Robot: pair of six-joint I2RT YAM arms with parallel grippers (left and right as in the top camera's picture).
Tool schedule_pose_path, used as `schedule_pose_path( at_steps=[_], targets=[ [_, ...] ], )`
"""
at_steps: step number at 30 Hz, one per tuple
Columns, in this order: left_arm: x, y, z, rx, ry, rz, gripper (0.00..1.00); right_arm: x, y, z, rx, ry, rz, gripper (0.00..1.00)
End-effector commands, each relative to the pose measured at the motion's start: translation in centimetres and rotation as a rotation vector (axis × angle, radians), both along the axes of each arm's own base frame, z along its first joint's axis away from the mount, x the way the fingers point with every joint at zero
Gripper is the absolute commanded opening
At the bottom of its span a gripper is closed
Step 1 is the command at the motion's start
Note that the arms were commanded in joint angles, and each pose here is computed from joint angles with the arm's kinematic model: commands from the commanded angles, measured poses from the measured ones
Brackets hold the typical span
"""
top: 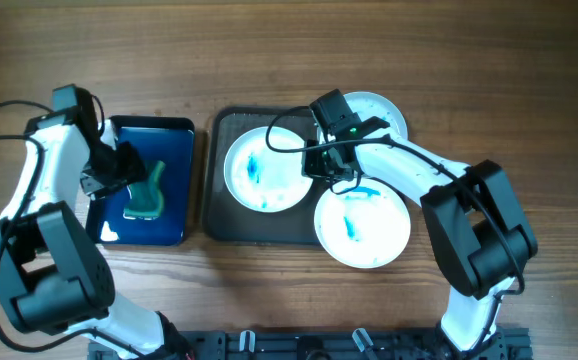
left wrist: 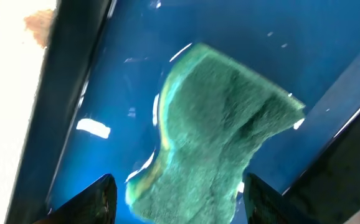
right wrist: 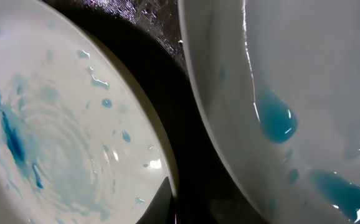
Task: Clean dirty plates on tray and stack at the side
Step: 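Grasp the green sponge with the left gripper and lift it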
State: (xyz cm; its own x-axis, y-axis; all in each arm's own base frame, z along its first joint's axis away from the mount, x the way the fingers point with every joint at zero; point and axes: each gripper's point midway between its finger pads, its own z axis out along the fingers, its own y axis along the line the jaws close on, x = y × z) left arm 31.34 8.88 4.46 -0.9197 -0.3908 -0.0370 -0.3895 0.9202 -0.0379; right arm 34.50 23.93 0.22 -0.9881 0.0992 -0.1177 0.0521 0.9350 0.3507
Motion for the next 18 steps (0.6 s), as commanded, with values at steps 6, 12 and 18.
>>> schedule_pose_path(
  at_steps=[6, 12, 18],
  targets=[
    [0.3, -3.0, -3.0, -0.111, -0.005, -0.151, 0.61, -0.3, -0.1, -1.7, -0.029, 0.028, 0.002, 0.04],
    [-0.3, -2.0, -4.6, -0.037, -0.001, -0.153, 0.35, -0.3, -0.1, -1.7, -0.029, 0.029, 0.002, 0.04],
    [-0.9, -2.3, -4.9, -0.05, 0.016, -0.115, 0.04, -0.3, -0.1, -1.7, -0.028, 0.028, 0.0, 0.04]
  ],
)
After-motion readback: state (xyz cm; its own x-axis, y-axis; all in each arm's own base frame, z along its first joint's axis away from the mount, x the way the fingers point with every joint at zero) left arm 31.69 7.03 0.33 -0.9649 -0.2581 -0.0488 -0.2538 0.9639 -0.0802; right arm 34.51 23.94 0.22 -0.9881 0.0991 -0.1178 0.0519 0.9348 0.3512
